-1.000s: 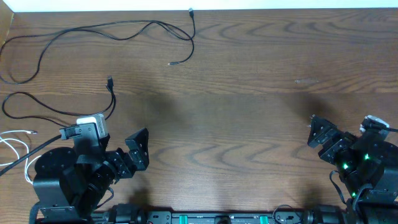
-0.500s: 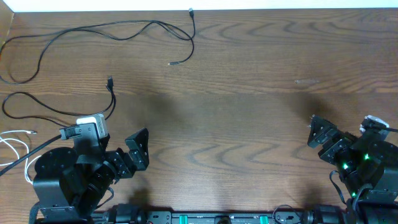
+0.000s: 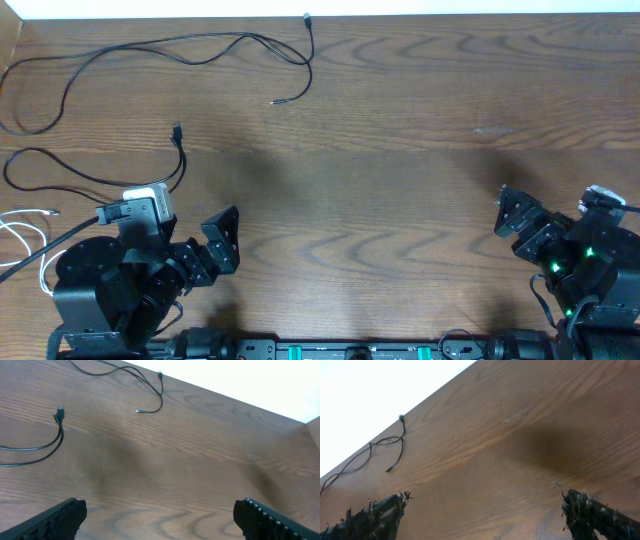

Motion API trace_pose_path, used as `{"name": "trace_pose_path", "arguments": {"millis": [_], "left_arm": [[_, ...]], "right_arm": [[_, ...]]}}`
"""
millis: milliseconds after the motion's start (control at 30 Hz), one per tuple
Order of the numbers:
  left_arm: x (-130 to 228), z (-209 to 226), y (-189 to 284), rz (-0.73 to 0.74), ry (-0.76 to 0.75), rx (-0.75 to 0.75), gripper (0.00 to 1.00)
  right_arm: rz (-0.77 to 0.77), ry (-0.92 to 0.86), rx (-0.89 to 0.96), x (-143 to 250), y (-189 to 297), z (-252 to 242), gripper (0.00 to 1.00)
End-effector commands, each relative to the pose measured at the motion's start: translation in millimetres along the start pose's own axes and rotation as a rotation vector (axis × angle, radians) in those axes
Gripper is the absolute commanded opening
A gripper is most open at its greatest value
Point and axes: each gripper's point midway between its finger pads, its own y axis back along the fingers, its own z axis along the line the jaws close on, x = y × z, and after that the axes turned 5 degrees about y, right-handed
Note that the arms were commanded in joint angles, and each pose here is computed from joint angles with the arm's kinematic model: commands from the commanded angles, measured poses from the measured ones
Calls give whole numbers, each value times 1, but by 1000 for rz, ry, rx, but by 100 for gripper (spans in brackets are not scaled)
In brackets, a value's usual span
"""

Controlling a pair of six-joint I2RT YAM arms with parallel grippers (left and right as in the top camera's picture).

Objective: Untangle cables

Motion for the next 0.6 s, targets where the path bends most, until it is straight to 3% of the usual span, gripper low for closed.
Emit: {"name": "trace_pose_path", "arguments": {"millis": [0,367,567], "left_arm": [[-3,0,3,-12,-16,-8,100],[-3,0,3,-12,-16,-8,100],[-3,0,3,-12,-16,-8,100]], "right_arm": [[-16,10,15,-5,2,-2,99],[76,2,64,20,7,-14,99],[-5,11,141,19,8,-33,99]]}}
